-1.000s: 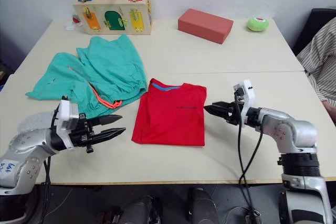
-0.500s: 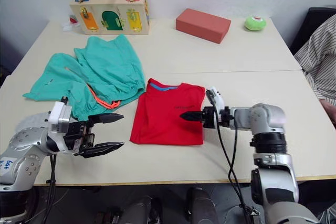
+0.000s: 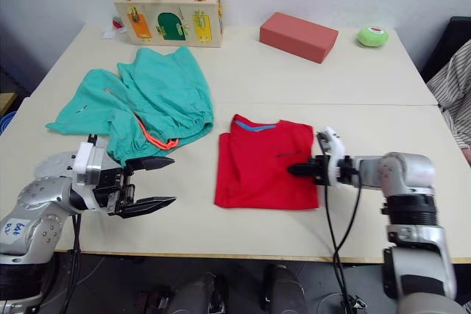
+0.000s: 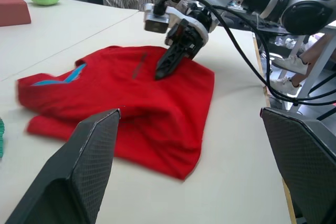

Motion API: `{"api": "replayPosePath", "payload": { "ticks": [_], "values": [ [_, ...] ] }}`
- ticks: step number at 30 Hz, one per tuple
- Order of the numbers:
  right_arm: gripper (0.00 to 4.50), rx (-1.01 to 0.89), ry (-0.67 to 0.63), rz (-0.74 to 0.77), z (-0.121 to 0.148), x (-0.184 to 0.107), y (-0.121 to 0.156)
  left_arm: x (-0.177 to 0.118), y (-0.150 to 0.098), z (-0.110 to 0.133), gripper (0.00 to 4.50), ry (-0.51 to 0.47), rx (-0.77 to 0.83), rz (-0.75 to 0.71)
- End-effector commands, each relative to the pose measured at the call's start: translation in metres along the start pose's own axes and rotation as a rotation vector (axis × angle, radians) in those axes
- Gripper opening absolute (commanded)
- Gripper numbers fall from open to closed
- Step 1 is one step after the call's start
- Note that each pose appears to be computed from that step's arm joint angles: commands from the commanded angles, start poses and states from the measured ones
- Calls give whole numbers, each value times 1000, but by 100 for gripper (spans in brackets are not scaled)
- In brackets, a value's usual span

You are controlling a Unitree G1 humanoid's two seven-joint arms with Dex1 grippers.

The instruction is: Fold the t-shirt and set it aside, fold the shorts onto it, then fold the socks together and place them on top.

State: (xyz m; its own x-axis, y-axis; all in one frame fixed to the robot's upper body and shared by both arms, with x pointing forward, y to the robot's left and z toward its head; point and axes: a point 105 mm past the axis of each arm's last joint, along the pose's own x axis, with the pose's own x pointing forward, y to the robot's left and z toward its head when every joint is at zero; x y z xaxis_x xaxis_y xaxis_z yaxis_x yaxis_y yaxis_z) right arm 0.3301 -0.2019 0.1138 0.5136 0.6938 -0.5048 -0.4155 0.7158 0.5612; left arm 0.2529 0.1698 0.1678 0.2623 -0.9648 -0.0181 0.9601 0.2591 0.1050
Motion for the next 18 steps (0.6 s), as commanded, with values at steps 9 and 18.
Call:
{"api": "replayPosePath", "payload": {
  "ticks": [9, 18],
  "values": [
    [2, -285, 116, -544, -25, -188, -119, 1, 3, 4, 450, 2, 26, -32],
    [2, -458, 68, -655, -2, -202, -138, -1, 3, 1, 450, 12, 14, -49]
  ]
}}
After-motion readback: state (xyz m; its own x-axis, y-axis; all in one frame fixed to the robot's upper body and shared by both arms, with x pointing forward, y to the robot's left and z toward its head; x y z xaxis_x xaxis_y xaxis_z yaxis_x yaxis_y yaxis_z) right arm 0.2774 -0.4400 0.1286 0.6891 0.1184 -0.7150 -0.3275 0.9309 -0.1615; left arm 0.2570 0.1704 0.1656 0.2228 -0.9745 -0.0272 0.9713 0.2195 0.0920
